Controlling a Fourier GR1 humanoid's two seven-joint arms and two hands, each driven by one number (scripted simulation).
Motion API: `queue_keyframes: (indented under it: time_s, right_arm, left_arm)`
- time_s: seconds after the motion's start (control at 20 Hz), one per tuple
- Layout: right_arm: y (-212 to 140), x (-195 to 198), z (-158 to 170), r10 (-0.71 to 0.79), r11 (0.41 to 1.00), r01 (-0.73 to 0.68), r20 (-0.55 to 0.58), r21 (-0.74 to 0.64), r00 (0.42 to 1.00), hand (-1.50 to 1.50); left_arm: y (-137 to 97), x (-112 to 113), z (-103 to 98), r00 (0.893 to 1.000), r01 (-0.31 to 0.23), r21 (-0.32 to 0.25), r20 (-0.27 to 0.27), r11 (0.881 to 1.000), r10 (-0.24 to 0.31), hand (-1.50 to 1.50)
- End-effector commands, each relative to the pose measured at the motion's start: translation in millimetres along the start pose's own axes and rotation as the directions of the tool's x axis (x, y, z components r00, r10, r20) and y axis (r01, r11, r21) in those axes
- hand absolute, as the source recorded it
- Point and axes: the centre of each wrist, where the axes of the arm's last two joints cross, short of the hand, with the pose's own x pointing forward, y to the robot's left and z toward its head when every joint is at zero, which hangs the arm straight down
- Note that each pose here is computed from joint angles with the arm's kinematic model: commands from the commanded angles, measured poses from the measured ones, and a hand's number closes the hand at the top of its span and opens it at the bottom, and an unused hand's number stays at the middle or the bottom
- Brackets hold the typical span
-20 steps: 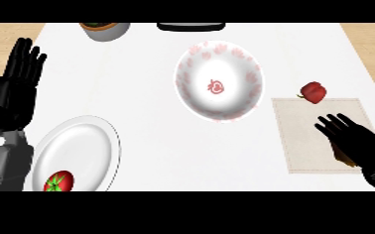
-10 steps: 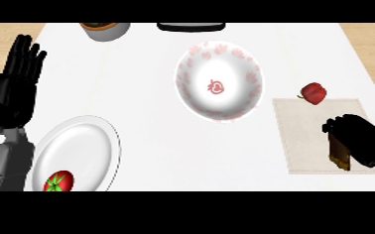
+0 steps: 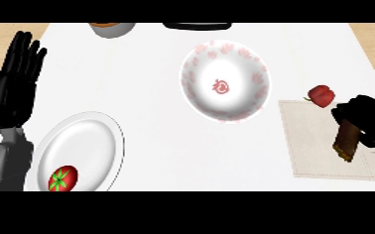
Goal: Pick the sweet potato from the placemat and place it in the bowl
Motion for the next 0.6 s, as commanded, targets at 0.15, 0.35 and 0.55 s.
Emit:
queue_keyframes:
  time_s: [0.15,0.35,0.55]
  right_arm:
    - [-56,-78,12,-0.301,0.941,0.300,0.018,-0.156,0.953,1.50]
    - [-77,-106,26,-0.332,0.911,0.335,0.054,-0.241,0.942,1.50]
    - [-92,-122,34,-0.351,0.864,0.345,0.053,-0.367,0.935,1.50]
  left_arm:
    - [-21,5,-7,0.999,-0.034,-0.076,0.032,0.997,0.036,0.00]
    - [-28,5,-9,0.999,-0.016,-0.079,0.038,0.997,0.019,0.00]
    - [-25,5,-13,0.999,-0.029,-0.078,0.040,0.997,0.032,0.00]
